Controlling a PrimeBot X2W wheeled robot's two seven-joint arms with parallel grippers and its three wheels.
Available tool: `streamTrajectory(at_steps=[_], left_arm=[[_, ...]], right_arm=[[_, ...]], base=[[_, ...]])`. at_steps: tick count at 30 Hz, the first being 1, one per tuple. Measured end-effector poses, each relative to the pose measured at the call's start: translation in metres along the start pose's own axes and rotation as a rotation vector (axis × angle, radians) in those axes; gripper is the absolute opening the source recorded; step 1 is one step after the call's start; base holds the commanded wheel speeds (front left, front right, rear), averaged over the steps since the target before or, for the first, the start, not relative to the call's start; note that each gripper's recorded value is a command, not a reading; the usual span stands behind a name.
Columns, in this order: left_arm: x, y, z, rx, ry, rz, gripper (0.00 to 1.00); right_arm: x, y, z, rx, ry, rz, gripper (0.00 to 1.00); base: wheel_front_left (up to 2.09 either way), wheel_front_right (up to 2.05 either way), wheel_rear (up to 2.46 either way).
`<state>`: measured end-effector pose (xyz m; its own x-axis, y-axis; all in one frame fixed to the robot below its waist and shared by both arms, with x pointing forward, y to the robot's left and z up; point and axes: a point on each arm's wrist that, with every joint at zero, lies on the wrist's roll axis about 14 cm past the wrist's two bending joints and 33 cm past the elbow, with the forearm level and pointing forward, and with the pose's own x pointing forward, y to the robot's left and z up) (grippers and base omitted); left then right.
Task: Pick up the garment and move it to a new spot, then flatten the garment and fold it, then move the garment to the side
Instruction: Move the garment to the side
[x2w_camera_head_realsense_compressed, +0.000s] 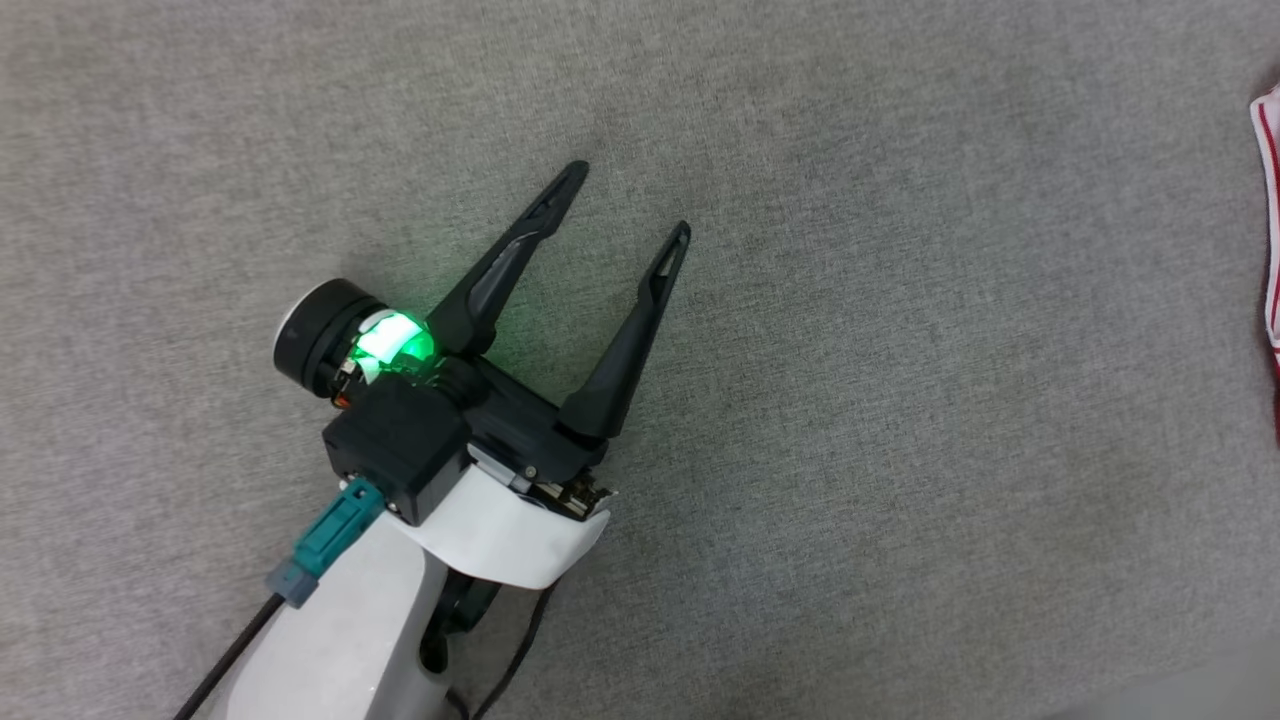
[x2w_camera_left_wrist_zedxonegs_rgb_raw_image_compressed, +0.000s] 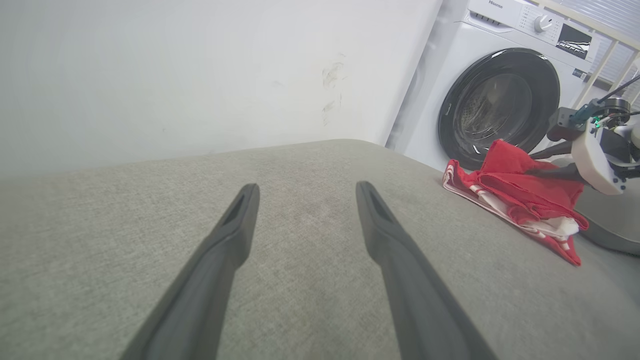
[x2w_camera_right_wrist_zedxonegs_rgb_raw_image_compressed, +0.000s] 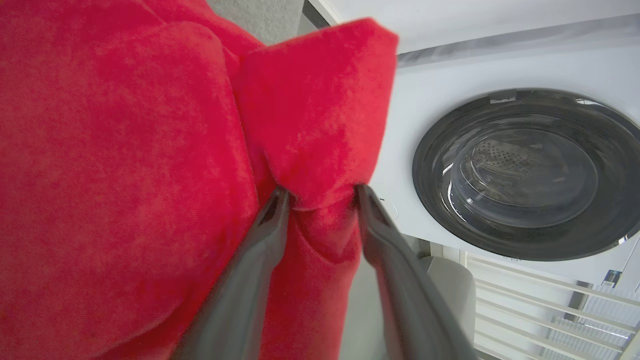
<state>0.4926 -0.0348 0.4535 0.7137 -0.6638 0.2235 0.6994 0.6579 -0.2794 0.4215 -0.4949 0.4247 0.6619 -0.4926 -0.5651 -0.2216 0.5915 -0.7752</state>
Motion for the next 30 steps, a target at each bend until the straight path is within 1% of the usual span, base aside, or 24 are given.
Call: streamTrajectory(at_steps=[2,6,9,11,13,15,20,24,30], left_arm=[[0.0,0.001,0.009,0.01,-0.014,0.014,1.0],[-0.005,0.001,0.028,0.027,-0.039,0.048,1.0],[-0.012,0.002,0.046,0.051,-0.058,0.084,1.0],[-0.019,0.009,0.057,0.073,-0.068,0.129,1.0],[-0.03,0.015,0.07,0.097,-0.078,0.179,1.0],[-0.042,0.02,0.084,0.128,-0.09,0.221,1.0],[-0.075,0.029,0.115,0.218,-0.112,0.324,1.0],[-0.103,0.03,0.129,0.255,-0.113,0.398,1.0],[-0.143,0.03,0.139,0.282,-0.103,0.497,1.0]], right_arm=[[-0.003,-0.005,0.006,0.011,-0.028,-0.017,1.0],[-0.016,-0.029,0.028,0.049,-0.123,-0.077,1.0],[-0.032,-0.048,0.06,0.118,-0.266,-0.129,1.0],[-0.046,-0.057,0.084,0.179,-0.376,-0.157,1.0],[-0.063,-0.062,0.107,0.256,-0.48,-0.172,1.0],[-0.08,-0.062,0.129,0.308,-0.575,-0.175,1.0],[-0.129,-0.054,0.165,0.493,-0.797,-0.154,1.0],[-0.167,-0.031,0.184,0.631,-0.941,-0.104,1.0],[-0.208,0.015,0.2,0.812,-1.055,0.004,1.0]], base=[[0.0,0.0,0.0],[0.0,0.0,0.0],[0.0,0.0,0.0],[0.0,0.0,0.0],[0.0,0.0,0.0],[0.0,0.0,0.0],[0.0,0.0,0.0],[0.0,0.0,0.0],[0.0,0.0,0.0]])
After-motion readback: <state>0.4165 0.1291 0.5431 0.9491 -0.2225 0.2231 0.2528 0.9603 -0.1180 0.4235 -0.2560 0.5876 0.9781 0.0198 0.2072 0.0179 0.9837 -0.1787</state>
